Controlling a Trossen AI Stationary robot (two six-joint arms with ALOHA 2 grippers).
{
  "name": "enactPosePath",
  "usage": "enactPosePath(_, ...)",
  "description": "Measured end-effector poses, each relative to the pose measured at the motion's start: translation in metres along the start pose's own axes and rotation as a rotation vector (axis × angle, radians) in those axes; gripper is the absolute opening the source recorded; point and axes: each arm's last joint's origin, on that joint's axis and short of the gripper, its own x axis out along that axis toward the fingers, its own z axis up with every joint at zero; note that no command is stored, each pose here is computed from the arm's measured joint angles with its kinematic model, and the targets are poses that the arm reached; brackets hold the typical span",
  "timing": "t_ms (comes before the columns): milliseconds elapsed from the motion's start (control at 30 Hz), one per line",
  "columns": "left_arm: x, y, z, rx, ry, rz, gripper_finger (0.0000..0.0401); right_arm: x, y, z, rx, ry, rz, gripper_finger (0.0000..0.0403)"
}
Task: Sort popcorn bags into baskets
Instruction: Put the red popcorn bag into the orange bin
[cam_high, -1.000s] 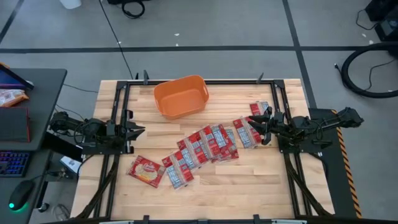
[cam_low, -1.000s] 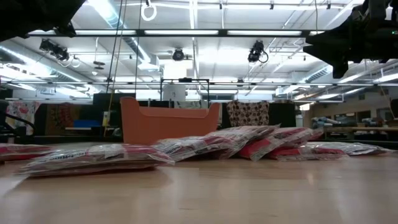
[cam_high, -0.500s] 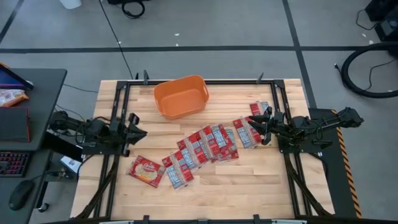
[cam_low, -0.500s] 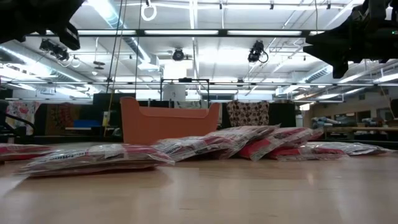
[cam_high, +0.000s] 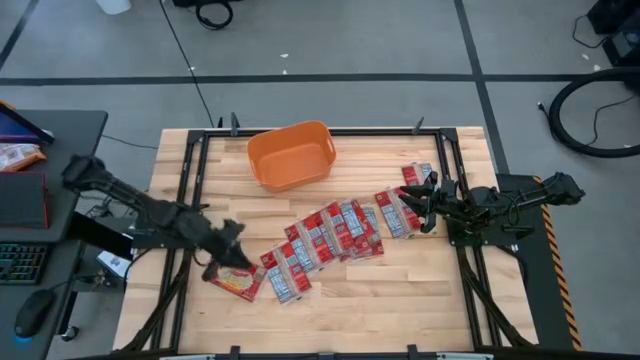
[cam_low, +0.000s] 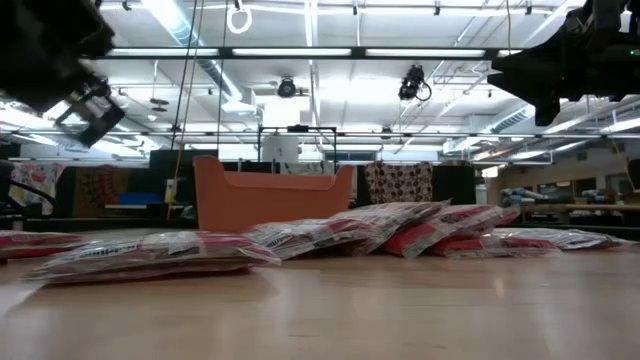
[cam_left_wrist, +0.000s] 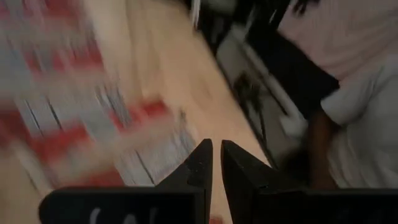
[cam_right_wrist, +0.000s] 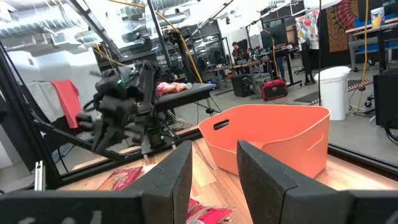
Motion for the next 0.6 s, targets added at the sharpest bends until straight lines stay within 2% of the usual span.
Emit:
enactPosePath(133,0.02,-0.015,-0.007,-0.101,0.165,0.066,0.0039,0.0,0.0,0.0,0.0,0.0,0.0,0.0132)
enactPosePath(267,0.035,-0.037,-0.009,-0.115,0.331,0.196,0.0038,0.0,0.0,0.0,0.0,0.0,0.0,0.0132)
enactPosePath(433,0.049,-0.064,-0.013,-0.012,0.556,0.349,0.0038,0.0,0.0,0.0,0.0,0.0,0.0,0.0132)
enactPosePath(600,0.065,-0.08,-0.026,0.074,0.733,0.43,0.0039,0.0,0.0,0.0,0.0,0.0,0.0,0.0132)
